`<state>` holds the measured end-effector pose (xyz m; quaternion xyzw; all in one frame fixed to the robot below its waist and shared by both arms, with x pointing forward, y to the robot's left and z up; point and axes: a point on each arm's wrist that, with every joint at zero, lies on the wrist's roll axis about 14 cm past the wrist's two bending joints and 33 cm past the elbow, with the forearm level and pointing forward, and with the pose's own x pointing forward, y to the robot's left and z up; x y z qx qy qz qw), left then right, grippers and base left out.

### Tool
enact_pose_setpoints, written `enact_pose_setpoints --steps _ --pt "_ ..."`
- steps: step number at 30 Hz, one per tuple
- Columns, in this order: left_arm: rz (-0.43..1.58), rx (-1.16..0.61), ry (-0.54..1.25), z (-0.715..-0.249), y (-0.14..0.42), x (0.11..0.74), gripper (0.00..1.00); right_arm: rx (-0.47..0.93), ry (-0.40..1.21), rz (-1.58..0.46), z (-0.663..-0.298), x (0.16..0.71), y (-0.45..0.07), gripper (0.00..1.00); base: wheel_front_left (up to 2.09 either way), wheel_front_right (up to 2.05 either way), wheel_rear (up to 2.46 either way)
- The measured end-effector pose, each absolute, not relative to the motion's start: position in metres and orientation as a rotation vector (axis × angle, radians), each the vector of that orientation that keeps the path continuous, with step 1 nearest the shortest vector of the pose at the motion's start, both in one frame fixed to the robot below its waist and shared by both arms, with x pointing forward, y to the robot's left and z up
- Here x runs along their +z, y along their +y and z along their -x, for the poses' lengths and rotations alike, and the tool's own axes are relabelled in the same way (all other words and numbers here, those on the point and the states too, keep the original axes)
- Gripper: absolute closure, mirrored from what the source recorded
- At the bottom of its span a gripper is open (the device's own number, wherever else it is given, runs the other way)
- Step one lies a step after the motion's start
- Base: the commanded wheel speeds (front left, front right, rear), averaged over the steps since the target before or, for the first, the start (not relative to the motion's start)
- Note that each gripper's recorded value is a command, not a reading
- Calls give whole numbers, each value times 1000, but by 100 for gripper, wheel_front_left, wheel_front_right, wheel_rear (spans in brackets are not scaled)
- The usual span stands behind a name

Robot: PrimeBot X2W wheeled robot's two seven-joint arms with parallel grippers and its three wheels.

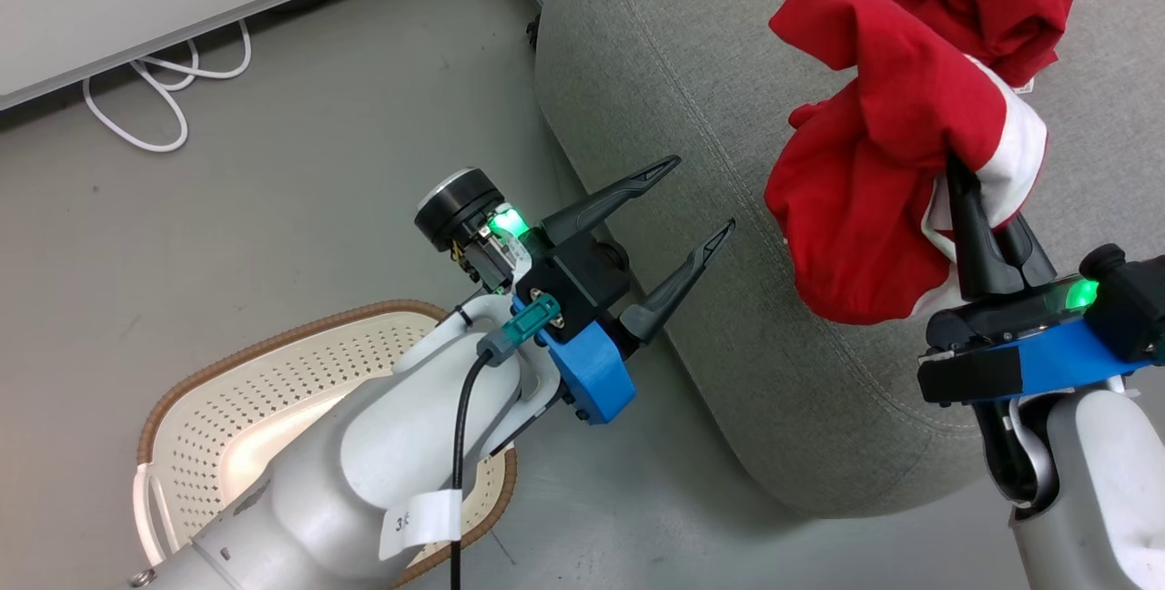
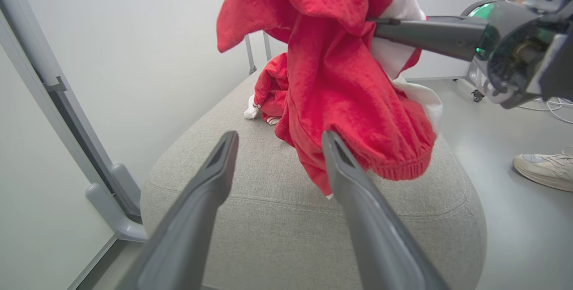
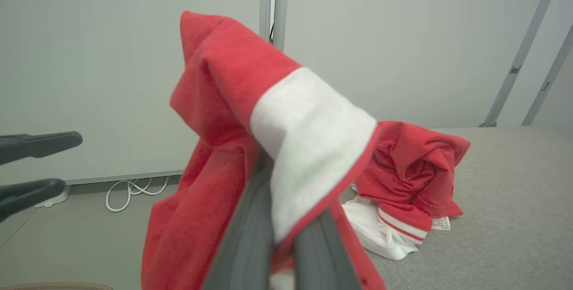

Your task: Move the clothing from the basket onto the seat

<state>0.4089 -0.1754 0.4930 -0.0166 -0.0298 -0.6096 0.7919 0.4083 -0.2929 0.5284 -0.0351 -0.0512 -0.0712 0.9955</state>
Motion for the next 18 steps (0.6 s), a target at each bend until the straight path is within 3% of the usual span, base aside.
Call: enact_pose_setpoints --steps 7,18 --pt "48 -1307 -59 -411 -174 491 0 -128 -134 97 -419 540 -293 100 0 0 0" --pt "38 -1297 -40 -440 -168 463 0 -120 -312 272 -478 608 -316 100 0 0 0"
